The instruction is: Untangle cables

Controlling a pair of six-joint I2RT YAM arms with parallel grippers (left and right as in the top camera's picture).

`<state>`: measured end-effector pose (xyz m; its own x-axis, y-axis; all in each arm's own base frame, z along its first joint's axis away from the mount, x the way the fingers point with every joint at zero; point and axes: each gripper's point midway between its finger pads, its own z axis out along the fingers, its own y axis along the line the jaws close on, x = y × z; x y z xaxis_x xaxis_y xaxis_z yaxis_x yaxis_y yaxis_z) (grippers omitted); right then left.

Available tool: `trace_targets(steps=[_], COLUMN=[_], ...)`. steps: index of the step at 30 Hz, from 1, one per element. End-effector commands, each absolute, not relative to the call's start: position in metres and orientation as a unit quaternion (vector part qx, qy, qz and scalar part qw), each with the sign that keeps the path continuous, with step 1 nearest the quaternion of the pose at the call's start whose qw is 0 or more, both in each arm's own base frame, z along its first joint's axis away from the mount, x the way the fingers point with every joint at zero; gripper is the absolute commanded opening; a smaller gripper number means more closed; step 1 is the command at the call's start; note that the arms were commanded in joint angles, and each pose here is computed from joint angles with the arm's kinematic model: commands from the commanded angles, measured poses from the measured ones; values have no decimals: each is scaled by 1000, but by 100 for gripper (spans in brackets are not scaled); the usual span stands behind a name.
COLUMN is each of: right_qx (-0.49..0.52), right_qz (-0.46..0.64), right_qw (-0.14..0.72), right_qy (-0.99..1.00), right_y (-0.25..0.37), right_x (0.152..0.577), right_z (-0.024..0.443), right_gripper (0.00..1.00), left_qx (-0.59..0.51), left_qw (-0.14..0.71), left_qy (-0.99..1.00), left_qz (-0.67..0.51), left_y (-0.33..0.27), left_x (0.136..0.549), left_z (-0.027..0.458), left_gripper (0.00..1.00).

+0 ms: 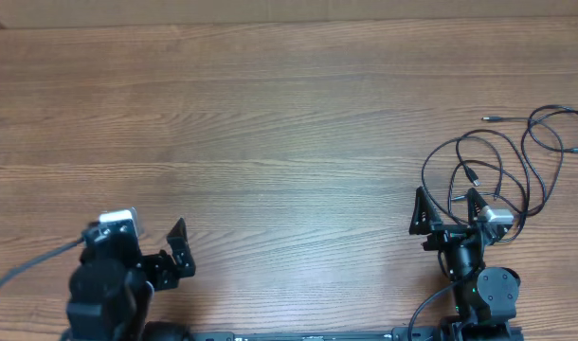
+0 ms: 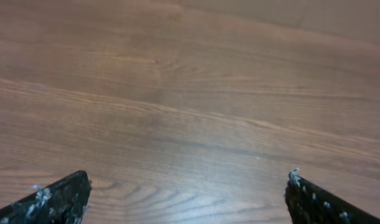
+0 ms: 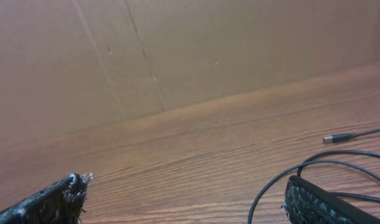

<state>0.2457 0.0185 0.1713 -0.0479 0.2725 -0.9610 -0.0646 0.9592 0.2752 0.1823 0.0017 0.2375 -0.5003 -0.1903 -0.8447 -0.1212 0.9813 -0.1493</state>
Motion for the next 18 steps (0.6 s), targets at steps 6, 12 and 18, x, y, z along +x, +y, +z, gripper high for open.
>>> trace_targets(steps=[6,12,18], right_qx=[70,70,70], right_qz=[125,126,126], right_qw=[687,687,687], right_qy=[712,712,712], right_y=[20,20,20], right_x=[246,246,246], right_z=[170,170,170], right_gripper=[100,100,100], left_qx=[-71,-61,-58], left_qw=[569,637,700], left_qy=[818,766,711], left_qz=[-55,-57,-46], left_y=[-5,-5,0], left_x=[205,223,236], left_z=[193,193,204], left_gripper=[100,100,99])
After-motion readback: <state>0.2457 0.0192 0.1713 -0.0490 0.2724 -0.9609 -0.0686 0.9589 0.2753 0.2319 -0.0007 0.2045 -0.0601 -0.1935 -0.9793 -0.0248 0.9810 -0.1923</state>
